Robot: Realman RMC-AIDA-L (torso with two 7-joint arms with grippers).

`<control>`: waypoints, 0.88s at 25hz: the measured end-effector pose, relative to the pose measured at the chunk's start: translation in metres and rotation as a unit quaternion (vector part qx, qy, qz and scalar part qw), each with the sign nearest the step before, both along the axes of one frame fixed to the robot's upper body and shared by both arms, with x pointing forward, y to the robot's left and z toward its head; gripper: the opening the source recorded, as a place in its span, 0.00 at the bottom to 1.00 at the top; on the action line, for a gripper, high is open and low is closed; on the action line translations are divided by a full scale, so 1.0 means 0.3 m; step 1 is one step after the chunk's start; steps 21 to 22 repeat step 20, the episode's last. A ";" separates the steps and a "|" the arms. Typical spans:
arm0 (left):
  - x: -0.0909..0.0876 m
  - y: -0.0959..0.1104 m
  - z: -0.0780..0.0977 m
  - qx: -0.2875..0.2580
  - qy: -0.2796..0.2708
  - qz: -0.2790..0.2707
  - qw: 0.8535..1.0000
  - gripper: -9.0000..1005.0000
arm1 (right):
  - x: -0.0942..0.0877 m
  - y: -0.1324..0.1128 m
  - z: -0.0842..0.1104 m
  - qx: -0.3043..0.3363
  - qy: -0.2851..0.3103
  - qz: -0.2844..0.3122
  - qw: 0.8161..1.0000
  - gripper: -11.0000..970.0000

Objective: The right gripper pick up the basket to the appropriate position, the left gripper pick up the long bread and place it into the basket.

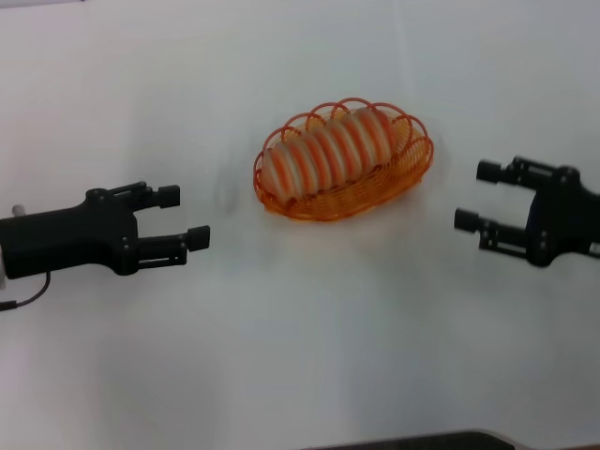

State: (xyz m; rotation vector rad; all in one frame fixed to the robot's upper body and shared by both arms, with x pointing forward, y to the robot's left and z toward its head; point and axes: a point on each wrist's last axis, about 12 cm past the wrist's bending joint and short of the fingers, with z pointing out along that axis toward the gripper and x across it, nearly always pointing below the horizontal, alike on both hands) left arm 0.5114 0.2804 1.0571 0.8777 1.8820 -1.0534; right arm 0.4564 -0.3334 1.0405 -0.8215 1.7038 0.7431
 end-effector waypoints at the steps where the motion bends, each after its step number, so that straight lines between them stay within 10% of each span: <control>1: -0.003 0.000 -0.002 0.000 0.001 0.000 1.000 0.84 | -0.006 0.002 -0.008 -0.003 0.007 0.003 1.000 0.76; 22: -0.013 -0.012 -0.020 0.009 0.010 -0.008 1.000 0.84 | -0.037 0.012 -0.058 -0.030 0.054 0.023 0.998 0.76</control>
